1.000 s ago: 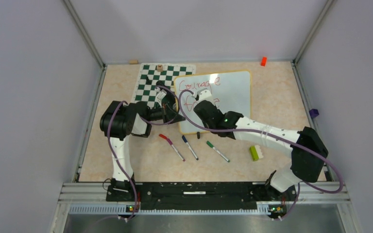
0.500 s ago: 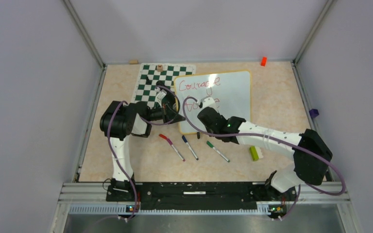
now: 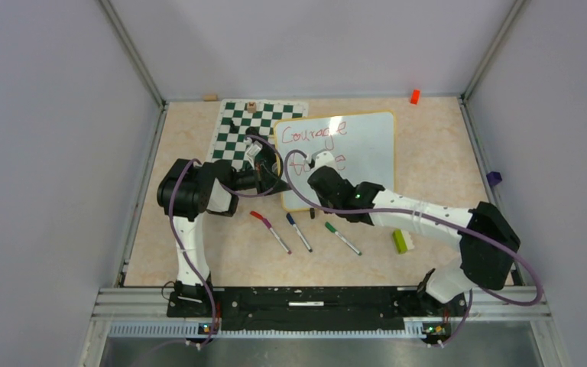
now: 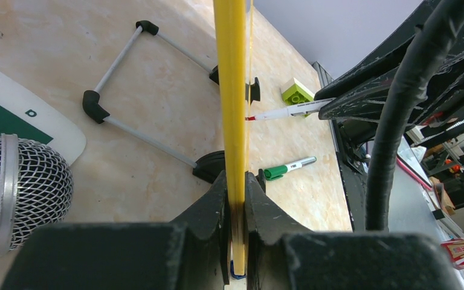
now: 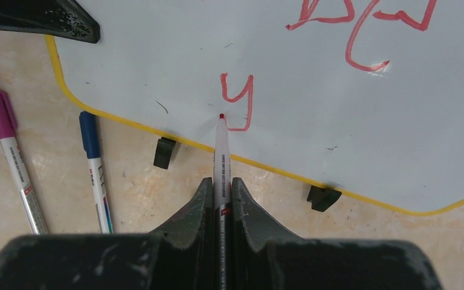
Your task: Write a sentence on the whiteboard
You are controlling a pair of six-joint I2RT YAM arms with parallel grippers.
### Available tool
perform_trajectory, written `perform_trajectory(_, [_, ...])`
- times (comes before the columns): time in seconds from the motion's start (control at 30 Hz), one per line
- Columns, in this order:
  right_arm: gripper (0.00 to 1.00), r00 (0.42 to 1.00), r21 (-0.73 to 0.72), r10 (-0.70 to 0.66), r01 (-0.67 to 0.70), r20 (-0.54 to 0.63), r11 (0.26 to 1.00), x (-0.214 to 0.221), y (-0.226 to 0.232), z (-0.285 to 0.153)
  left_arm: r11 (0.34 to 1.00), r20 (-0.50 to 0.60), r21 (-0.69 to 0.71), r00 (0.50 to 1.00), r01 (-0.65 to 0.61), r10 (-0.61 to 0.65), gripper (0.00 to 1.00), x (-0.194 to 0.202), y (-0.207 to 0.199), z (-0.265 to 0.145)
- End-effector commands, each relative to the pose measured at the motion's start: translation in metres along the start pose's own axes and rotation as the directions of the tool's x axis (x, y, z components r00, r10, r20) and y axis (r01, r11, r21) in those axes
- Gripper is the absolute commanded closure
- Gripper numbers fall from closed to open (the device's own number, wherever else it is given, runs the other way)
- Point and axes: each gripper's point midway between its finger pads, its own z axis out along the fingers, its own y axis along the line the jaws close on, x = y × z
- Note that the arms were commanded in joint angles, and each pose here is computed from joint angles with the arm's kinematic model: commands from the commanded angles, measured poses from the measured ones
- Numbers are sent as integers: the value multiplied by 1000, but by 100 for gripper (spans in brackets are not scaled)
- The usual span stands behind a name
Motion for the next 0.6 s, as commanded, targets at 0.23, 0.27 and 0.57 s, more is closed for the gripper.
perform_trajectory(0.23, [100,978,-28,91,-88,186,996,-47,-26,-51,985,19,37,986,-169,168,99,-13,-12,-1])
perform_trajectory(0.27, [100,977,-14,95,-94,190,996,-48,-31,-51,985,18,38,986,-168,167,99,-13,-13,-1])
perform_trajectory(0.57, [100,985,14,63,-67,163,998,-51,-38,-37,985,18,38,985,-170,169,99,-13,-13,-1])
